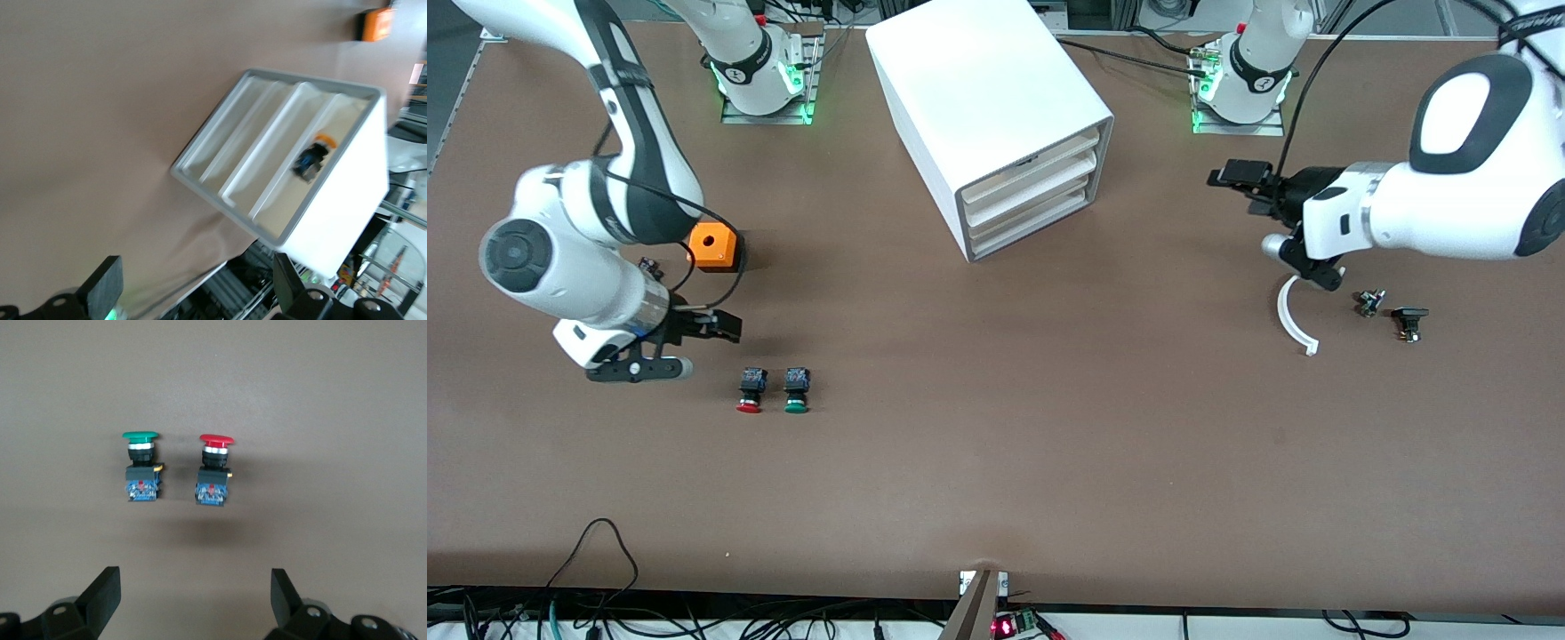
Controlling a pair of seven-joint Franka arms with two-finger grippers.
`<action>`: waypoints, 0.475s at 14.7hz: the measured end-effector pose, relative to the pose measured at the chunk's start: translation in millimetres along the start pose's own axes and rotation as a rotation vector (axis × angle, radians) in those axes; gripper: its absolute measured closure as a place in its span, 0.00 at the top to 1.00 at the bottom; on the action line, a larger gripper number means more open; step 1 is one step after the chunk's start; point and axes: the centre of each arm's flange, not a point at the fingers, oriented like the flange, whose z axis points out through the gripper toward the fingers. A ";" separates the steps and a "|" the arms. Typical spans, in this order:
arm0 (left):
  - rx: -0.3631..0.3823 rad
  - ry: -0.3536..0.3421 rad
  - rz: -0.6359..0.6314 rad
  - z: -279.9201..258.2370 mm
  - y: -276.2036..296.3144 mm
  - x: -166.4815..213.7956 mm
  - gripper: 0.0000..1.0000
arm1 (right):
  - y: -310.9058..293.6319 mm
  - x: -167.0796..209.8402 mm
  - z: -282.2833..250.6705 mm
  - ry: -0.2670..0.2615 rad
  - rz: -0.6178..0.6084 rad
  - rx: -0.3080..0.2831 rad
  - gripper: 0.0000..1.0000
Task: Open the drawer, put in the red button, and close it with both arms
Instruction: 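Lower the right gripper over the red button while the left gripper grips the drawer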
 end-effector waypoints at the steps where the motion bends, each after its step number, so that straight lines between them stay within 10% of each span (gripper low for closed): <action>1: -0.048 0.026 0.040 12.2 -7.1 4.4 0.99 | 0.3 0.6 14.3 0.011 0.001 0.003 1.00; 7: -0.220 0.145 0.172 115.7 -39.8 19.3 0.91 | 9.2 9.9 95.3 0.075 0.000 0.019 1.00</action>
